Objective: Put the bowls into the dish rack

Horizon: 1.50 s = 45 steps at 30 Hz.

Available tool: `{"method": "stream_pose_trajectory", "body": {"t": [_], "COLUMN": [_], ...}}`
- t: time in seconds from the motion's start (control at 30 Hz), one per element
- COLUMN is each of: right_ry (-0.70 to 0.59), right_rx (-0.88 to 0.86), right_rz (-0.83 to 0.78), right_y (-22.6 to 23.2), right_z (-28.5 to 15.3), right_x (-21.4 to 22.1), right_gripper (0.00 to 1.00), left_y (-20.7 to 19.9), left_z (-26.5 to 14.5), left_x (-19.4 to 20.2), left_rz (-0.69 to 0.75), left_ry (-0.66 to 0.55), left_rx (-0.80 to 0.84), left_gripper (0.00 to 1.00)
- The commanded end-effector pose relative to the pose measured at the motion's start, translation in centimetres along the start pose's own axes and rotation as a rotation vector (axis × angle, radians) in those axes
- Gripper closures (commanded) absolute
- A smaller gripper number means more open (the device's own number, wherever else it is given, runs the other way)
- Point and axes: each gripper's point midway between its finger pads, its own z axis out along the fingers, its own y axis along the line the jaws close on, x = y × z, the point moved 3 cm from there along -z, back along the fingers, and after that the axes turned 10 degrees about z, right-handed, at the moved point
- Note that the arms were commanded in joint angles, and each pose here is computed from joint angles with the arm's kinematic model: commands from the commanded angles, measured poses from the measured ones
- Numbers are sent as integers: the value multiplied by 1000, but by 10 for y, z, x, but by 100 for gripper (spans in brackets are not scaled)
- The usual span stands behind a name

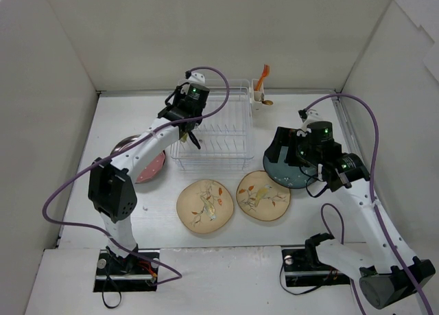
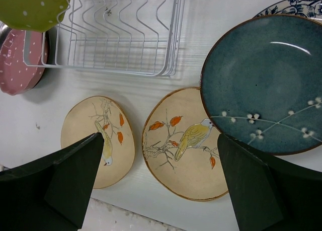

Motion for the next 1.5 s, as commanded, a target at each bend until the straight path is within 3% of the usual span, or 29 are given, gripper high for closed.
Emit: {"method": "stream_pose_trajectory", "body": {"t": [0.0, 0.5, 0.9, 1.1, 1.33, 1.47], "right_ry": [-30, -2, -3, 5, -13, -23], "right_rx": [-28, -28, -37, -53, -82, -102], "right_rz": [-1, 11, 12, 13, -6, -20], "right_y": [4, 1, 1, 3, 10, 15], "right_z": [-3, 0, -3, -4, -11, -15], "right_x": [-5, 5, 8, 8, 2, -2], "right_gripper": [6, 6, 6, 6, 6, 6], "left_y": [18, -5, 3, 19, 49, 78], "left_z": [-15, 1, 1, -10, -45, -72], "left_x": [-33, 6, 18, 17, 3, 27], "left_rz": [-134, -171, -245, -318, -472, -677], "left_ry": [-110, -4, 32, 25, -28, -4], "left_rx": [-33, 50, 90, 136, 261, 326], "left_gripper": [100, 98, 43, 22, 10, 10]}}
